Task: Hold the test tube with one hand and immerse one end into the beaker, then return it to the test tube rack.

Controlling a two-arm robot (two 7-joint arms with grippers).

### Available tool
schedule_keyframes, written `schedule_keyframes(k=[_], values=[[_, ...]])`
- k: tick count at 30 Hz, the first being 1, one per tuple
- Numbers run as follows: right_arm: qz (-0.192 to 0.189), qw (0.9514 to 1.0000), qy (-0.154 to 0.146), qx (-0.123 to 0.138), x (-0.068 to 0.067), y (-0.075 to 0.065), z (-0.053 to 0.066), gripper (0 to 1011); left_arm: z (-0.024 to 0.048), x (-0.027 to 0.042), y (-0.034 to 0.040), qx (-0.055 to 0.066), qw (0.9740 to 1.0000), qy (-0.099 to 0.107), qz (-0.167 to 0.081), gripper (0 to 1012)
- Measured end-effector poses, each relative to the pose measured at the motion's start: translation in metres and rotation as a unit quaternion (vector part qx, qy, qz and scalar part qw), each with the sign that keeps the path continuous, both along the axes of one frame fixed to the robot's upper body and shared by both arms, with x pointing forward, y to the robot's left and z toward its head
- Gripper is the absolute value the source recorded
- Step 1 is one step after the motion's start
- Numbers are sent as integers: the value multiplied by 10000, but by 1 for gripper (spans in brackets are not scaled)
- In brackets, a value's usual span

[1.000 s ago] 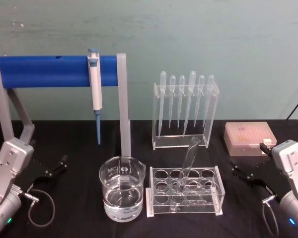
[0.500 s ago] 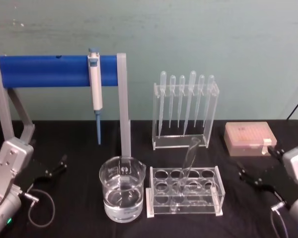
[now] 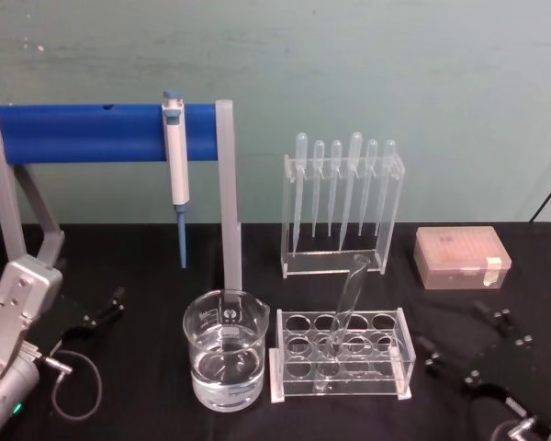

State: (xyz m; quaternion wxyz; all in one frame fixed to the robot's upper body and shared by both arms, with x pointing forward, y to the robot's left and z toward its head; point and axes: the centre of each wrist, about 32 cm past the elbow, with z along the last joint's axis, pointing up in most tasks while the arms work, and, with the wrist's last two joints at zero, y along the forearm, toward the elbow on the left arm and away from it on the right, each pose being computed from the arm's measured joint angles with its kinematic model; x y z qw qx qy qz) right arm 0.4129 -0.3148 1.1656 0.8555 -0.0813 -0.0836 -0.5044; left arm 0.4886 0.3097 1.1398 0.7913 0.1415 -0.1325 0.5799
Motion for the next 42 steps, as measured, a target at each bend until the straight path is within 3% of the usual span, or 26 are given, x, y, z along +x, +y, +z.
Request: schedule_keyframes(k=[5,9,13,17,21,34,42], values=[[327,9990,108,300,7,125,56,1002,0,0,0,0,10000,0,0,1000],[493,9974,171,499,88,260,86,1002,0,0,0,0,10000,0,0,1000],[553,9954,273,734,212,380,115,1002,0,0,0,0,10000,0,0,1000],[582,9901,526,1165,393,519,168,1002,0,0,0,0,10000,0,0,1000],[543,9854,752,1431,546,625,211,1002,0,0,0,0,10000,0,0,1000],[545,9731,1292,1828,811,809,272,995,0,0,0,0,10000,0,0,1000],[533,9685,1434,1965,850,859,221,812,0,0,0,0,10000,0,0,1000]])
